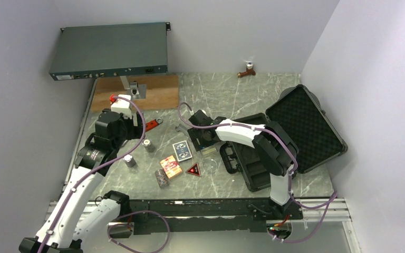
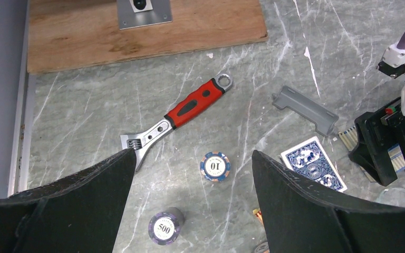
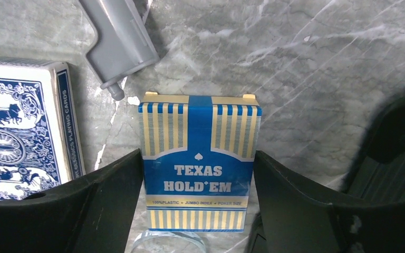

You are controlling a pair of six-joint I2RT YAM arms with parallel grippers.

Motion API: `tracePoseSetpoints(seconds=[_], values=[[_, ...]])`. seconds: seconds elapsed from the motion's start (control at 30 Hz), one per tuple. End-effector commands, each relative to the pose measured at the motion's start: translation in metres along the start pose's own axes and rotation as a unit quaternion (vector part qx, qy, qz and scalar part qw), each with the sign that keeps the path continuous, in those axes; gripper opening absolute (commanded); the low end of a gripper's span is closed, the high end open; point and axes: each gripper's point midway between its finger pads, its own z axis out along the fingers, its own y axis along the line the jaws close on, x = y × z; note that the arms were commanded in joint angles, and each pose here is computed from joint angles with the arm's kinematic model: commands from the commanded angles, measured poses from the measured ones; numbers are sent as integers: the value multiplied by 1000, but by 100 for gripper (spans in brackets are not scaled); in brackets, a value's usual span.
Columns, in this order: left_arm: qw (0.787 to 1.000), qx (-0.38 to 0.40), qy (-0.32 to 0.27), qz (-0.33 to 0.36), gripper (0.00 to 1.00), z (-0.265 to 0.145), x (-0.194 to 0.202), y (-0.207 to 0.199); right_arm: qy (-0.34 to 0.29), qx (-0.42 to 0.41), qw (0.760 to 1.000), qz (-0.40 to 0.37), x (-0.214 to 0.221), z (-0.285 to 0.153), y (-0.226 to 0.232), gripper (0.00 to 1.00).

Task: Pack up texas hold em set

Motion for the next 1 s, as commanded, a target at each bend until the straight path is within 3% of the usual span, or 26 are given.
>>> tracePoseSetpoints(seconds=[0.0, 0.07, 0.2, 0.5, 0.77, 0.97], values=[[1000, -3, -23, -3, 87, -5, -15, 1, 1, -7, 1000, 13, 2, 6, 4, 74], [1000, -2, -21, -3, 87, -5, -15, 1, 3, -4, 1000, 13, 3, 6, 3, 67], [1000, 0, -20, -3, 87, -4, -15, 0, 2, 2, 1000, 12, 2, 5, 0, 40], [1000, -3, -21, -3, 87, -5, -15, 1, -39, -11, 999, 6, -31, -34, 2, 1], [1000, 2, -20, -3, 87, -5, -15, -1, -102, -30, 994, 10, -65, -92, 0, 0], [1000, 0, -23, -3, 87, -6, -16, 0, -116, -10, 993, 13, -53, -122, -19, 0]])
